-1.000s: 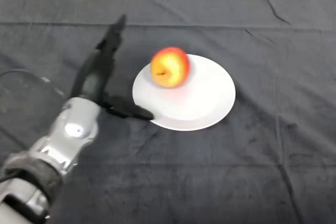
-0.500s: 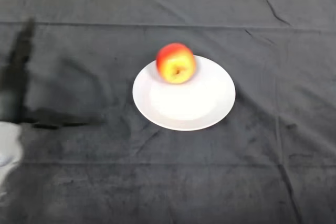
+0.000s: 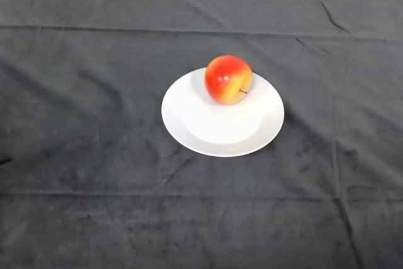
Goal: Move the apple to the plate
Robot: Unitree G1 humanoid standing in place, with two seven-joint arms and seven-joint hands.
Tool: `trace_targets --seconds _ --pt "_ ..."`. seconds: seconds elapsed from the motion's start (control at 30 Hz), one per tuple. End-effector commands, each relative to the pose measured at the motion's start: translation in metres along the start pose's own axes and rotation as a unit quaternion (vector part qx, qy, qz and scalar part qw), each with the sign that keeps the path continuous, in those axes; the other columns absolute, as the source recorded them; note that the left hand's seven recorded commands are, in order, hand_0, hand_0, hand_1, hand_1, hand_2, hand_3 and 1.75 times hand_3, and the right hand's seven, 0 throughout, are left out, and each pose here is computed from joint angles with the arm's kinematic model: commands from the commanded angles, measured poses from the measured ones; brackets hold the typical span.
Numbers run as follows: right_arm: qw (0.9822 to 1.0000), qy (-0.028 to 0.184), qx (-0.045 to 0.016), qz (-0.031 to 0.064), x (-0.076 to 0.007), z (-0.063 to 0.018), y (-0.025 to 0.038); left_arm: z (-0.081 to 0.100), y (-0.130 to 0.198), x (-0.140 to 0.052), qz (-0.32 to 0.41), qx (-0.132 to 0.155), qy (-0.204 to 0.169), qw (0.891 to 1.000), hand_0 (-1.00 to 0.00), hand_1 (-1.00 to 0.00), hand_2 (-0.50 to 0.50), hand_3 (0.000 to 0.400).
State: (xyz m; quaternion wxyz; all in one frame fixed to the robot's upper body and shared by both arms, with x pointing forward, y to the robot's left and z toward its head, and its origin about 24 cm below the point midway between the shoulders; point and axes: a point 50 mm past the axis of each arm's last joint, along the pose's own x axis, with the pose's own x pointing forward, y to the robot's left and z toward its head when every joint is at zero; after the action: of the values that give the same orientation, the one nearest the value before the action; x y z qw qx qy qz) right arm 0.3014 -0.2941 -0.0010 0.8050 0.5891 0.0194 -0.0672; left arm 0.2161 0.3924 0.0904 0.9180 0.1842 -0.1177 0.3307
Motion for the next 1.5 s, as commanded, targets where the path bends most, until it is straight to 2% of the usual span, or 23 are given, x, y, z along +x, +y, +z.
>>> trace_targets --seconds 0.03,0.53,0.9,1.5 --pt "0.9999 -0.011 -0.0045 -0.0061 -0.0026 0.0085 -0.0017 0.007 0.032 0.006 0.025 0.031 -0.016 0.999 0.00 0.00 0.00 0.000" --pt "0.9999 -0.011 -0.0033 -0.0058 -0.0026 0.0086 -0.0017 -0.012 0.090 -0.014 0.123 0.031 0.018 0.992 0.00 0.00 0.00 0.000" --pt "0.9999 -0.011 -0.0023 -0.0055 -0.0026 0.0087 -0.0018 -0.020 0.096 -0.015 0.155 0.023 0.031 0.987 0.00 0.00 0.00 0.000" --pt "0.9999 -0.011 -0.0013 -0.0050 -0.0026 0.0088 -0.0018 -0.025 0.097 -0.015 0.155 0.011 0.036 0.987 0.00 0.00 0.00 0.000"
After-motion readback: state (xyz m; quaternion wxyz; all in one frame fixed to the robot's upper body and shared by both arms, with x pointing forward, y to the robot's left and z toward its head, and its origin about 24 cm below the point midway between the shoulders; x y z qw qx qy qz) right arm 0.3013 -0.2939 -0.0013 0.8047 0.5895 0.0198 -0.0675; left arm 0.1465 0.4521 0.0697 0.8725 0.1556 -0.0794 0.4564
